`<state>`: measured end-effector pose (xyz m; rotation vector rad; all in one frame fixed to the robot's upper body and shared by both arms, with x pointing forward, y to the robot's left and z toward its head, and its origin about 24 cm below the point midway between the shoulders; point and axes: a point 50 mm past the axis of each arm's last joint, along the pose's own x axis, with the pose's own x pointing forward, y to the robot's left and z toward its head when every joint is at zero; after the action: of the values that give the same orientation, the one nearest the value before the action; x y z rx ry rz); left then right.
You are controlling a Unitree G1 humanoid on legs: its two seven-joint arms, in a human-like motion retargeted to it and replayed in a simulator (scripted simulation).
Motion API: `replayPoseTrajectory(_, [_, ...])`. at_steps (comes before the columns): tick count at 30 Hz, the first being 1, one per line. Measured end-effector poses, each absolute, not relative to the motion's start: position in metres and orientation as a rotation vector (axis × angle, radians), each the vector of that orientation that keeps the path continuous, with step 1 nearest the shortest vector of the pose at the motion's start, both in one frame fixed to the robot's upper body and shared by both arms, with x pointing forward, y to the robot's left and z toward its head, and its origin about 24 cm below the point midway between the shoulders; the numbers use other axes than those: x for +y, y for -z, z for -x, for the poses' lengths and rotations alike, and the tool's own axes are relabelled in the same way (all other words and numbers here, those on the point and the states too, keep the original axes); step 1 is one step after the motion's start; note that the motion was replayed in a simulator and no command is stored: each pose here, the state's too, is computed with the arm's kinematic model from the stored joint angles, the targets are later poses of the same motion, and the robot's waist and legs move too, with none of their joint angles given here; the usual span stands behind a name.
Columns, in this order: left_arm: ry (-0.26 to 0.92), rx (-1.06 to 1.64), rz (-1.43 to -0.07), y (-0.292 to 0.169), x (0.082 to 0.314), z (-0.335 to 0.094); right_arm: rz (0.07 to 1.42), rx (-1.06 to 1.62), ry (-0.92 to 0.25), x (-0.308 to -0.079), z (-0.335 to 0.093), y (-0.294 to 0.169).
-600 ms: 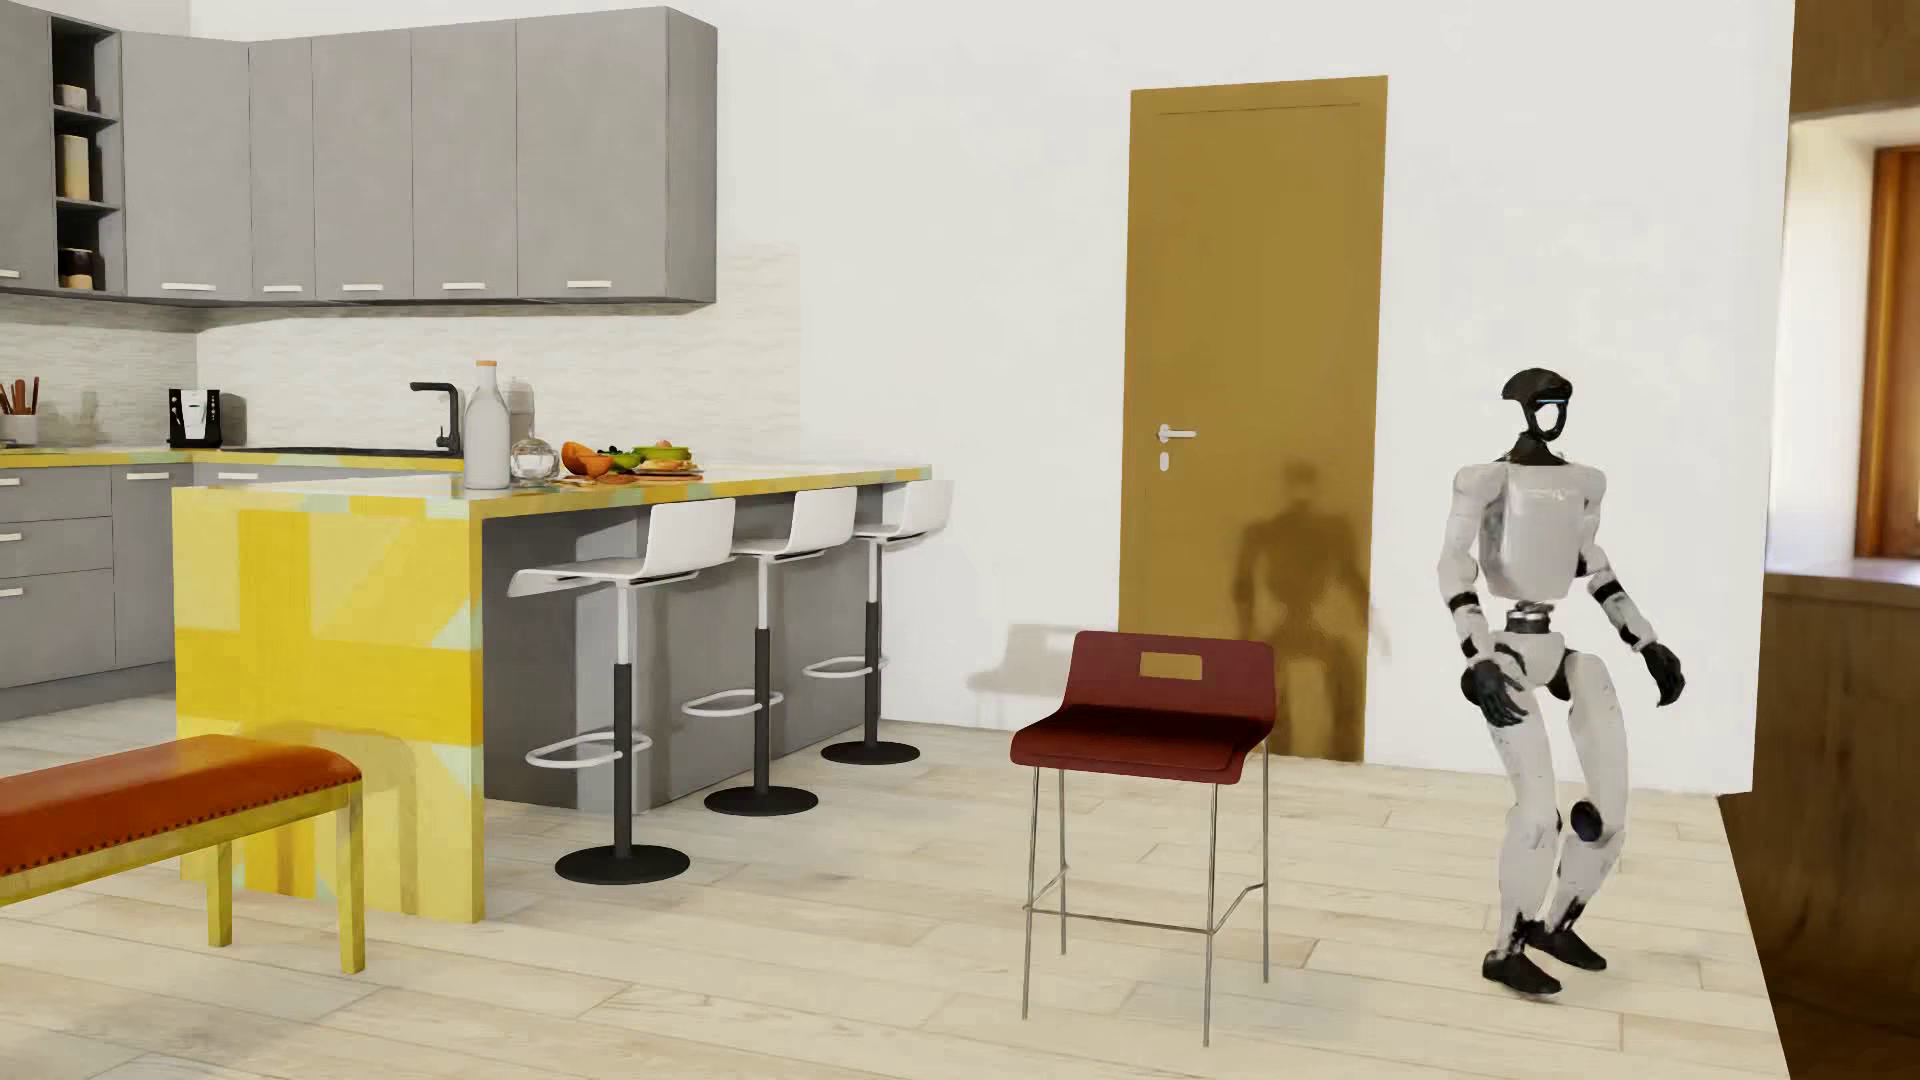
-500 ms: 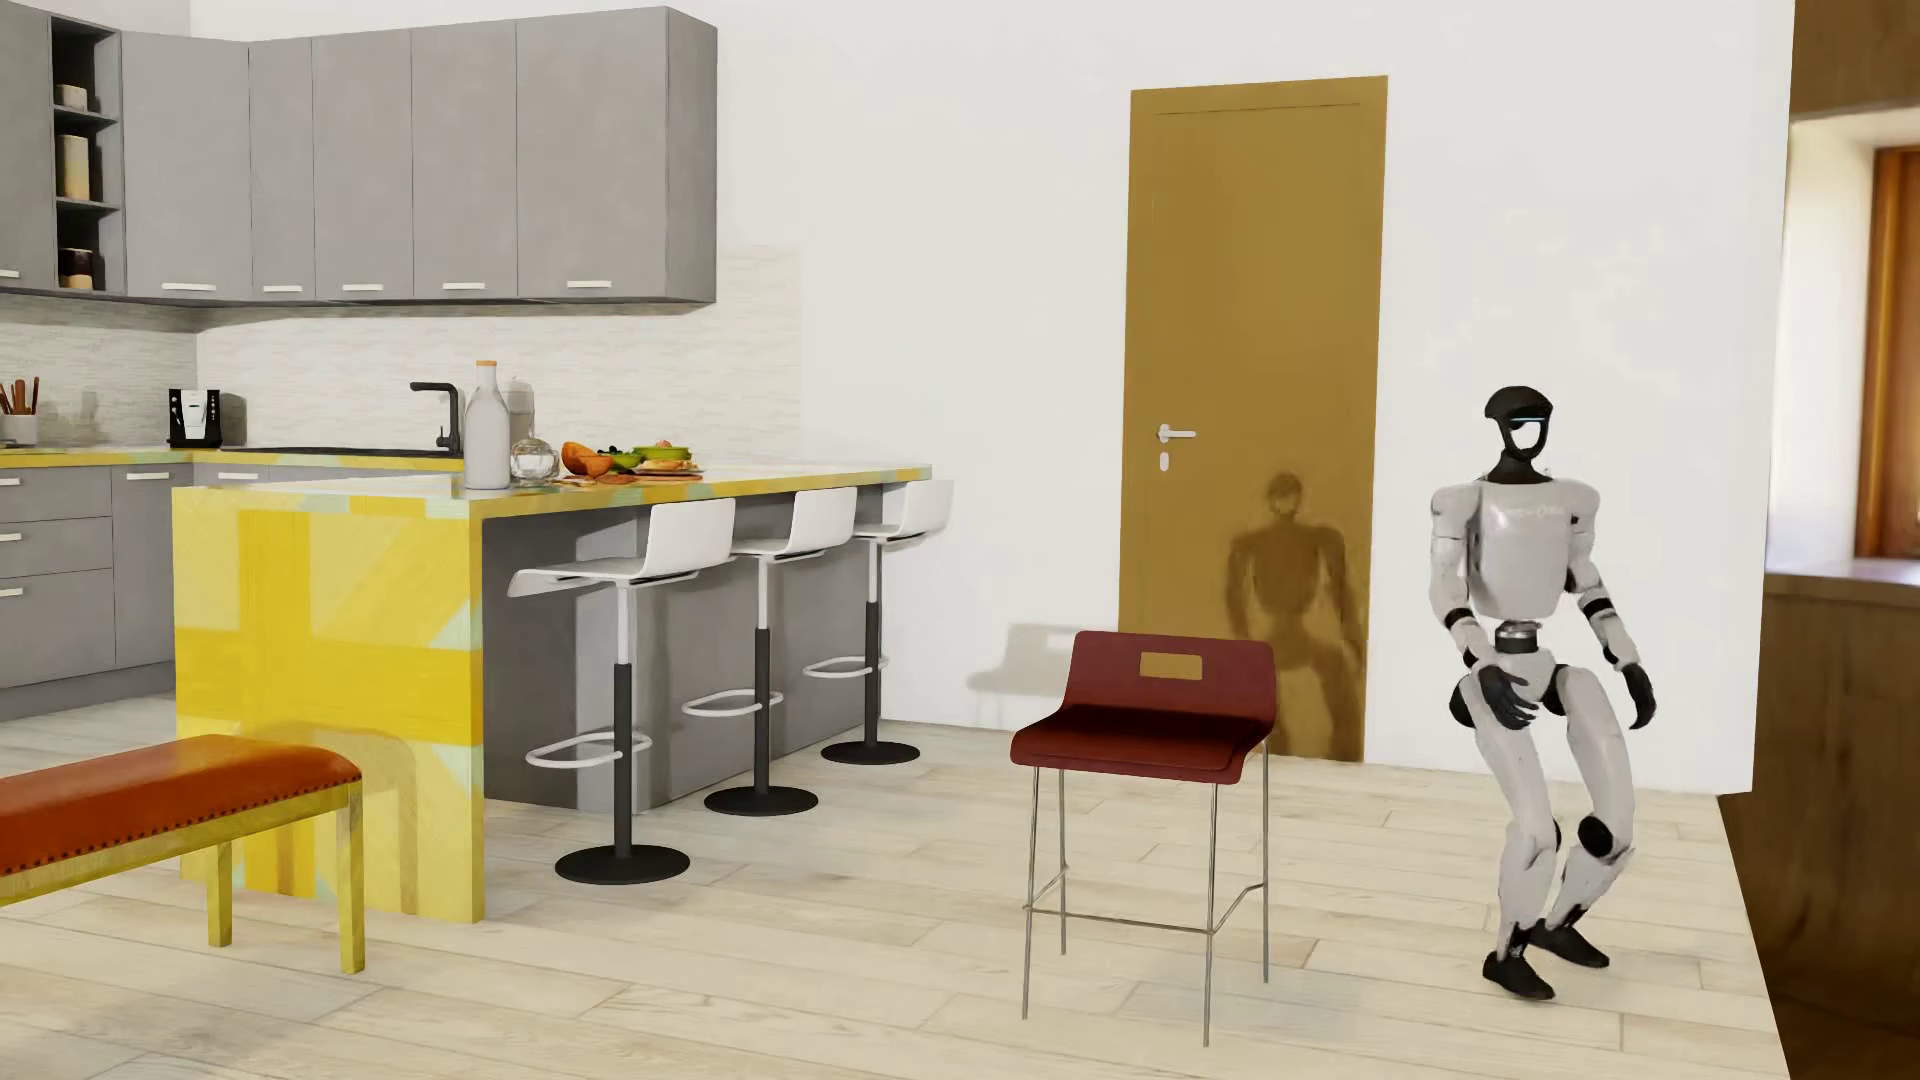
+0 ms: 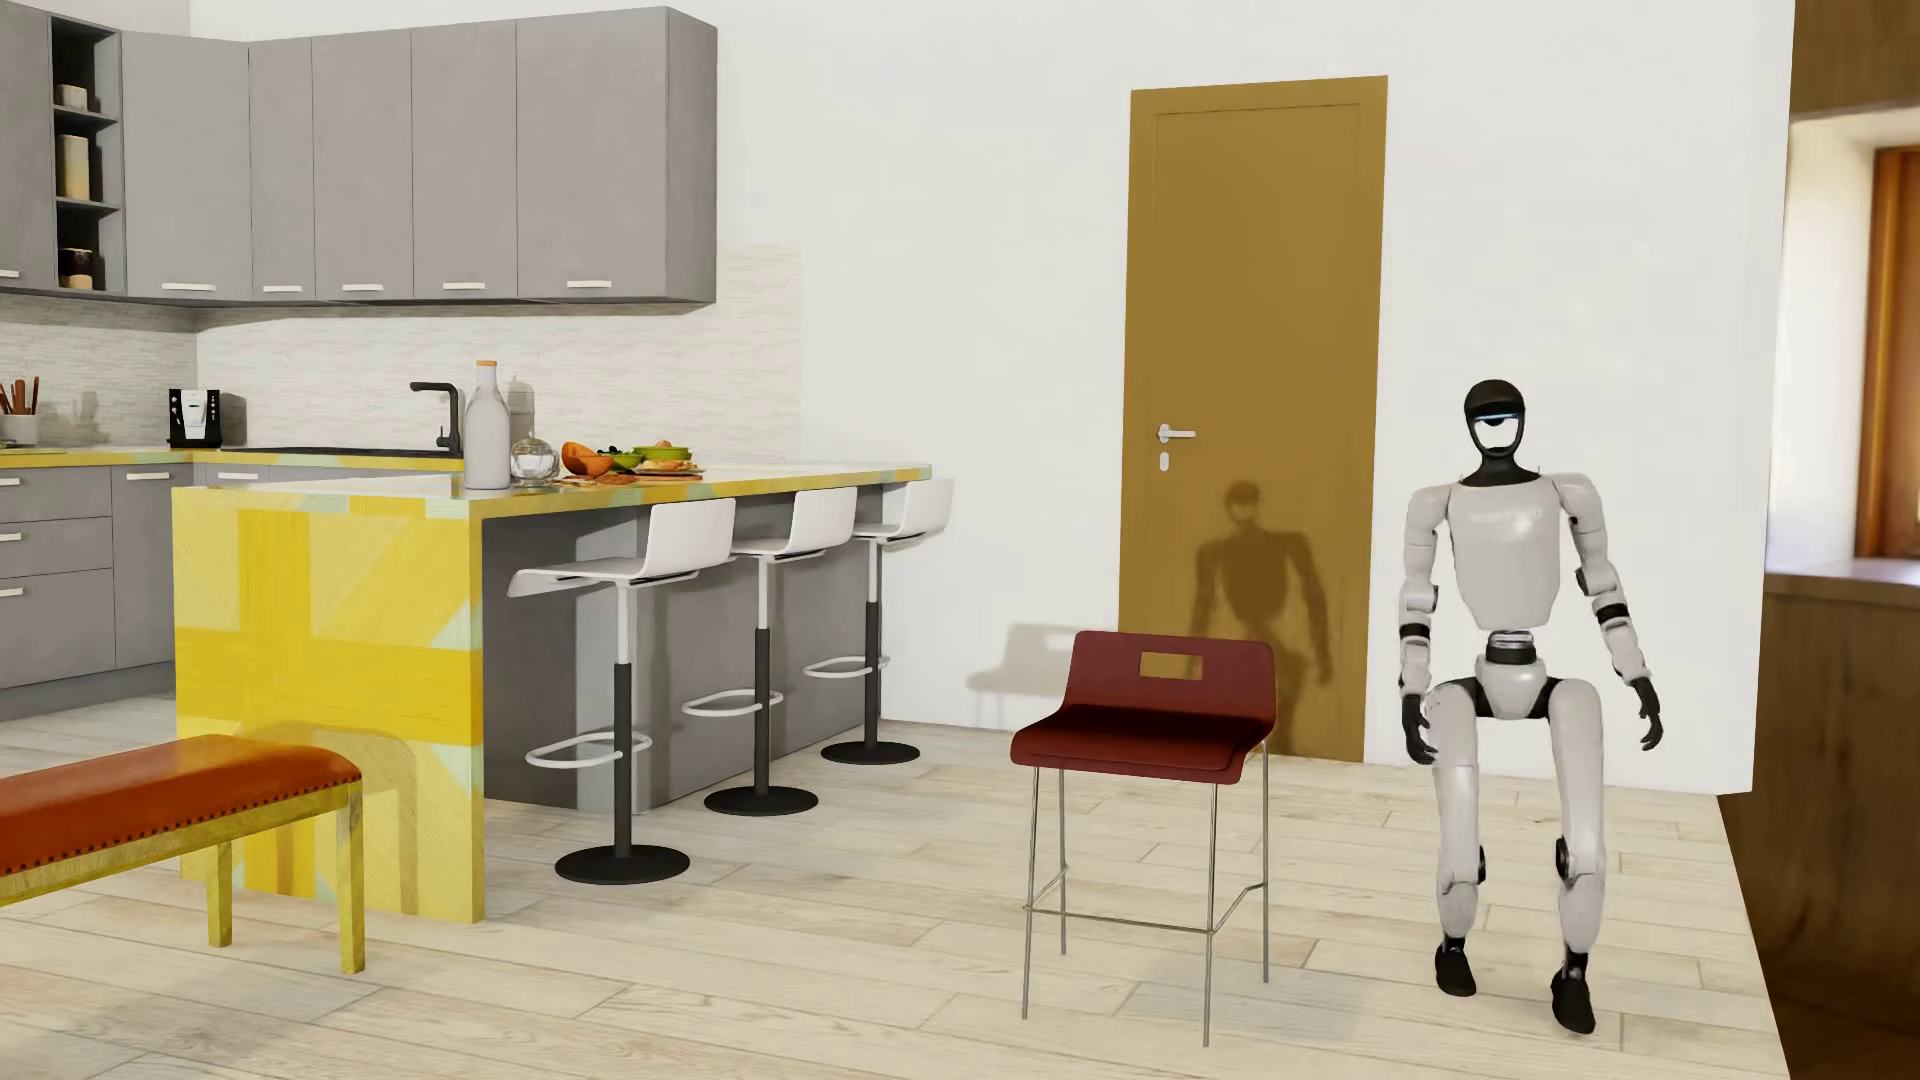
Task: Go around the stool
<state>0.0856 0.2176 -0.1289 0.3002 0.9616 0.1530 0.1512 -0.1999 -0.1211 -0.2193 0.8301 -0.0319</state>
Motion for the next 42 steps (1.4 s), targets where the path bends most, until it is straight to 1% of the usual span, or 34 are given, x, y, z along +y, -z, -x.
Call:
replayPoseTrajectory(2, [-0.211,0.866,-0.269,0.123,0.226,-0.102,0.245,0.668,0.018,-0.191,-0.181,0.1])
replayPoseTrajectory(4, [-0.265,0.696,-0.28,0.109,0.243,-0.133,0.208,0.754,0.039,-0.201,-0.161,0.111])
replayPoseTrajectory(5, [-0.27,0.579,-0.262,0.091,0.239,-0.163,0.149,0.837,0.065,-0.203,-0.137,0.12])
replayPoseTrajectory(6, [-0.256,0.518,-0.237,0.082,0.229,-0.186,0.122,0.927,0.099,-0.209,-0.111,0.128])
replayPoseTrajectory(7, [-0.204,0.469,-0.2,0.074,0.206,-0.206,0.104,1.01,0.137,-0.212,-0.089,0.134])
replayPoseTrajectory(8, [-0.122,0.444,-0.192,0.068,0.183,-0.221,0.098,1.089,0.136,-0.205,-0.068,0.14])
replayPoseTrajectory(9, [-0.07,0.441,-0.17,0.066,0.165,-0.228,0.144,1.167,0.08,-0.198,-0.055,0.147])
replayPoseTrajectory(10, [-0.001,0.484,-0.189,0.076,0.153,-0.222,0.172,1.241,0.068,-0.199,-0.047,0.155])
replayPoseTrajectory(11, [0.022,0.573,-0.2,0.094,0.158,-0.196,0.165,1.243,0.098,-0.207,-0.053,0.154])
replayPoseTrajectory(12, [0.003,0.683,-0.22,0.11,0.179,-0.162,0.159,1.174,0.121,-0.212,-0.074,0.147])
replayPoseTrajectory(14, [-0.008,0.948,-0.297,0.135,0.22,-0.088,0.139,0.955,0.08,-0.2,-0.133,0.125])
replayPoseTrajectory(15, [-0.02,0.984,-0.336,0.132,0.234,-0.086,0.105,0.894,0.02,-0.185,-0.15,0.122])
replayPoseTrajectory(16, [-0.048,0.951,-0.349,0.124,0.239,-0.111,0.085,0.886,-0.026,-0.182,-0.145,0.124])
replayPoseTrajectory(17, [-0.085,0.85,-0.326,0.112,0.229,-0.144,0.051,0.893,-0.045,-0.183,-0.131,0.127])
replayPoseTrajectory(19, [-0.097,0.576,-0.232,0.079,0.184,-0.211,0.124,0.997,-0.063,-0.204,-0.091,0.136])
replayPoseTrajectory(20, [-0.069,0.514,-0.211,0.077,0.166,-0.217,0.171,1.113,-0.008,-0.217,-0.061,0.146])
replayPoseTrajectory(21, [-0.087,0.513,-0.192,0.084,0.168,-0.203,0.164,1.148,0.089,-0.221,-0.049,0.148])
replayPoseTrajectory(23, [-0.119,0.583,-0.2,0.098,0.182,-0.163,0.189,1.137,0.155,-0.206,-0.067,0.148])
replayPoseTrajectory(25, [-0.123,0.699,-0.321,0.111,0.224,-0.133,0.175,0.998,0.216,-0.205,-0.119,0.129])
replayPoseTrajectory(26, [-0.133,0.714,-0.382,0.109,0.242,-0.136,0.185,0.985,0.154,-0.196,-0.128,0.128])
replayPoseTrajectory(27, [-0.179,0.687,-0.392,0.105,0.249,-0.141,0.162,1.031,0.1,-0.196,-0.12,0.136])
replayPoseTrajectory(28, [-0.223,0.633,-0.377,0.096,0.25,-0.154,0.129,1.058,0.068,-0.203,-0.11,0.138])
replayPoseTrajectory(29, [-0.222,0.56,-0.315,0.086,0.231,-0.17,0.115,1.059,0.053,-0.213,-0.104,0.135])
replayPoseTrajectory(30, [-0.176,0.55,-0.259,0.088,0.208,-0.175,0.088,1.065,0.076,-0.214,-0.096,0.136])
replayPoseTrajectory(32, [-0.027,0.535,-0.219,0.083,0.167,-0.197,0.163,1.129,0.063,-0.215,-0.077,0.144])
replayPoseTrajectory(33, [0.0,0.583,-0.244,0.09,0.168,-0.193,0.219,1.14,0.038,-0.213,-0.074,0.147])
replayPoseTrajectory(34, [-0.034,0.67,-0.235,0.104,0.179,-0.173,0.222,1.114,0.067,-0.213,-0.077,0.147])
replayPoseTrajectory(35, [-0.066,0.759,-0.265,0.113,0.2,-0.145,0.179,1.043,0.131,-0.21,-0.085,0.14])
replayPoseTrajectory(37, [-0.069,0.935,-0.3,0.13,0.219,-0.098,0.144,0.88,0.132,-0.199,-0.13,0.124])
replayPoseTrajectory(38, [-0.041,0.981,-0.35,0.132,0.23,-0.085,0.095,0.812,0.091,-0.182,-0.15,0.116])
replayPoseTrajectory(39, [-0.07,0.924,-0.368,0.124,0.239,-0.099,0.08,0.859,0.019,-0.178,-0.143,0.124])
replayPoseTrajectory(40, [-0.119,0.854,-0.341,0.119,0.237,-0.119,0.039,0.917,-0.001,-0.183,-0.129,0.13])
replayPoseTrajectory(41, [-0.152,0.764,-0.314,0.111,0.229,-0.14,0.01,0.967,-0.017,-0.185,-0.116,0.133])
replayPoseTrajectory(42, [-0.132,0.626,-0.28,0.091,0.206,-0.18,0.001,1.035,0.03,-0.197,-0.095,0.136])
